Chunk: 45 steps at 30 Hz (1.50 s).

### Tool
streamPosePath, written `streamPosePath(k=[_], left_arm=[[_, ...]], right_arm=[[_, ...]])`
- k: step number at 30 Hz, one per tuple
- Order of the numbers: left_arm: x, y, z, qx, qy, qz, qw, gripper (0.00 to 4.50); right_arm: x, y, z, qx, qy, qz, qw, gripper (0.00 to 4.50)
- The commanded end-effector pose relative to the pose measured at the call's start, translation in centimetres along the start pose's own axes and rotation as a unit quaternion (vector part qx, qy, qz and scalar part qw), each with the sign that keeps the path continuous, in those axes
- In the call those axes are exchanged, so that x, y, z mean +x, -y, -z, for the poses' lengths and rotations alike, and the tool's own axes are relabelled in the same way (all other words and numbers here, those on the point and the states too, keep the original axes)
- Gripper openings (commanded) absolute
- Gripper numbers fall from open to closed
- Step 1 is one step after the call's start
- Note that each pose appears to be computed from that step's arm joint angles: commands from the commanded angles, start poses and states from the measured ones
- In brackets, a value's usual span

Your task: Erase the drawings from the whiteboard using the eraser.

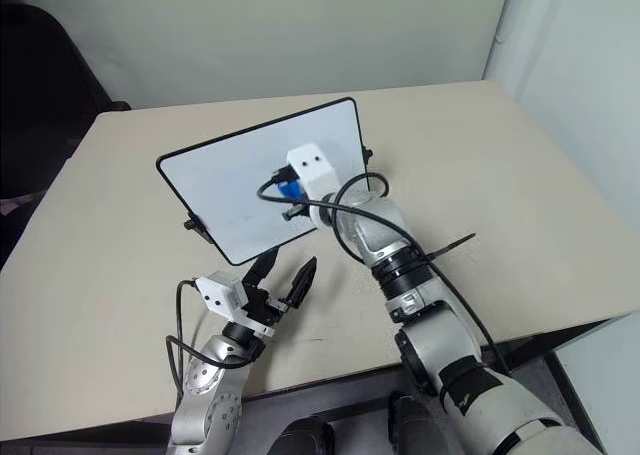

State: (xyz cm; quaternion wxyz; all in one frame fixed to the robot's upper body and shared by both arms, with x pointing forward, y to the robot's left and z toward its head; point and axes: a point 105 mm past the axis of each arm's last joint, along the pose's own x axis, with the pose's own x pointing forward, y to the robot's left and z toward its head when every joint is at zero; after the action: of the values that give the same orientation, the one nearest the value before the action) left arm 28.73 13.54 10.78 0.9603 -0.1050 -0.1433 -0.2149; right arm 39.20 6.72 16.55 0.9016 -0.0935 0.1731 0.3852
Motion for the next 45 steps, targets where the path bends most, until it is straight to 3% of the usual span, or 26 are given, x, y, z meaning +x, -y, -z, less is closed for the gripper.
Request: streamPosePath(k=[1,7,19,23,32,45], left_arm=[[0.3,0.1,-1.4,0.009,0.028,0.006,1.000,4.50],[0.4,-0.1,-1.4,0.010,0.029,0.002,1.000,4.50],[1.1,-0.2,-1.0,0.002,0.027,0.014,1.000,4.50],[1.5,-0.2,-0.8,0.001,0.025,0.020,0.999,4.50],[1.9,0.8,-0.2,-0.010,0.018,0.041,0.999,4.50],[2.2,1.8,0.8,-0.023,0.008,0.053,0.998,4.50]], right_arm=[[0.5,-1.0,-0.5,-0.019,0.008,-0.007,1.000,0.23],[0.2,-0.1,-1.1,-0.018,0.016,0.002,1.000,0.23],[-1.4,7.5,-1.0,0.064,0.025,0.138,0.988,0.23],[-2.3,9.3,0.2,0.079,0.017,0.167,0.983,0.23],[-7.4,9.5,0.9,0.067,0.045,0.156,0.985,0.23],[-15.7,8.3,10.3,0.111,-0.061,0.111,0.986,0.23]])
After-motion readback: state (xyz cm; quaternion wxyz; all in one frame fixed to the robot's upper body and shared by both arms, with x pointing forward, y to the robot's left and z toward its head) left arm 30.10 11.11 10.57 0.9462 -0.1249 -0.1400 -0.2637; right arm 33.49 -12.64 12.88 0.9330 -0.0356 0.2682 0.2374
